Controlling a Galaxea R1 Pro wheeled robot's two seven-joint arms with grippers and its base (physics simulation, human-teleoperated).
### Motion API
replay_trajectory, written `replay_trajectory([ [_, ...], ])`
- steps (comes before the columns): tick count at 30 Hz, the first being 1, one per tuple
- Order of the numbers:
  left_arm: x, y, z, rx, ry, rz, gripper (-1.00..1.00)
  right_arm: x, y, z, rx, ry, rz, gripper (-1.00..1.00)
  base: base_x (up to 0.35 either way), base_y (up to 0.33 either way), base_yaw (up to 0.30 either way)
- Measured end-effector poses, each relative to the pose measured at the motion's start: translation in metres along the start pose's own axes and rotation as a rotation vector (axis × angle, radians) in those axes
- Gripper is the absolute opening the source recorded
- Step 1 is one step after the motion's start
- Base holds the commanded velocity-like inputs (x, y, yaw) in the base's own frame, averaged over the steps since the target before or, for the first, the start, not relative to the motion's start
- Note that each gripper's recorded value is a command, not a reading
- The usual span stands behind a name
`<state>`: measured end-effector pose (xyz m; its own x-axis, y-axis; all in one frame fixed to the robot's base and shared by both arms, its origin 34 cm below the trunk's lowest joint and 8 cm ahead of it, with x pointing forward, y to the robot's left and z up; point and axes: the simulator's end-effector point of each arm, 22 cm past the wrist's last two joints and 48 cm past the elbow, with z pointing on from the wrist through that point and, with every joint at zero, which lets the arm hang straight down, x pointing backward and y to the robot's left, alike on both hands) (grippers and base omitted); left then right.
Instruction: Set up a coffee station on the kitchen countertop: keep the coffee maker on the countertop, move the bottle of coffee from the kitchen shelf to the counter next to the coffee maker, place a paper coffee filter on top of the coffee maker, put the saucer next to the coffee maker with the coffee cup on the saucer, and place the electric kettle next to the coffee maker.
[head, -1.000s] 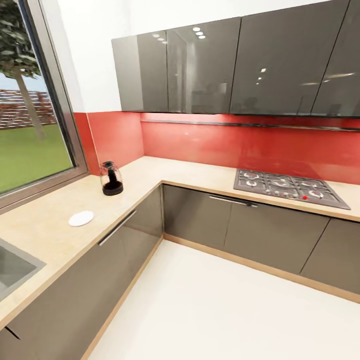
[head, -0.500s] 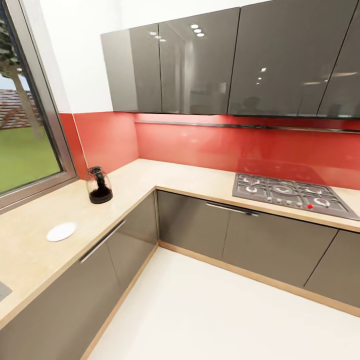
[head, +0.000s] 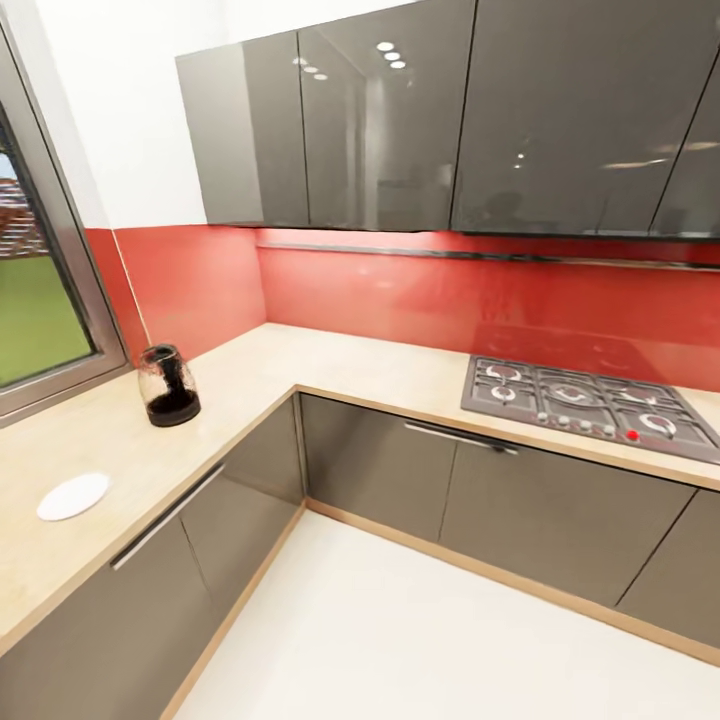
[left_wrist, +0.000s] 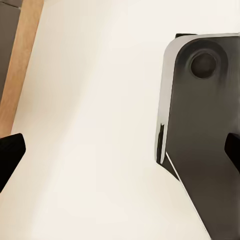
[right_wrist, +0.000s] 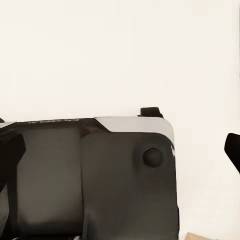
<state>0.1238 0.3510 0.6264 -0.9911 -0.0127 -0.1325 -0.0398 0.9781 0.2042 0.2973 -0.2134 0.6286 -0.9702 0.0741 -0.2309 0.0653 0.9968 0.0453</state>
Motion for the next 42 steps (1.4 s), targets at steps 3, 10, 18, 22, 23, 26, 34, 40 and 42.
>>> replay_trajectory([
  [3,-0.0001,0.0,0.0,0.0,0.0,0.0,1.0,0.0,0.0,0.0,0.0,0.0,0.0,1.0,0.314,-0.17,0.169],
  [10,0.0002,-0.0008,-0.0001,0.001,0.0,0.0,1.0,0.0,-0.0002,0.0,0.001,0.0,0.0,1.0,0.308,-0.184,0.261],
  [18,-0.0002,-0.0001,0.0,-0.001,-0.001,0.0,1.0,-0.0003,0.0007,0.0001,0.0,0.0,0.0,1.0,0.251,-0.233,0.277],
  [22,-0.0005,0.0002,0.0001,-0.001,-0.001,0.0,1.0,-0.0002,0.0007,0.0001,0.0,0.0,0.0,1.0,0.182,-0.275,0.278],
  [23,-0.0007,0.0002,0.0001,-0.001,-0.002,-0.001,1.0,-0.0003,0.0008,0.0001,0.0,0.0,0.0,1.0,0.156,-0.287,0.278],
  [26,-0.0007,0.0003,0.0001,-0.001,-0.002,-0.001,1.0,-0.0002,0.0008,0.0001,0.0,0.0,0.0,1.0,0.148,-0.29,0.278],
  [34,0.0,0.0003,0.0,-0.001,-0.001,0.0,1.0,-0.0002,0.0009,0.0002,0.0,0.001,0.0,1.0,0.142,-0.291,0.278],
  [40,0.0007,0.0004,0.0,-0.002,0.002,0.0,1.0,0.0009,0.0007,0.0005,0.001,0.003,0.0,1.0,0.142,-0.292,0.278],
  [42,0.0014,0.0004,-0.0001,-0.002,0.003,0.0,1.0,0.0014,0.0007,0.0006,0.001,0.004,0.0,1.0,0.142,-0.292,0.277],
])
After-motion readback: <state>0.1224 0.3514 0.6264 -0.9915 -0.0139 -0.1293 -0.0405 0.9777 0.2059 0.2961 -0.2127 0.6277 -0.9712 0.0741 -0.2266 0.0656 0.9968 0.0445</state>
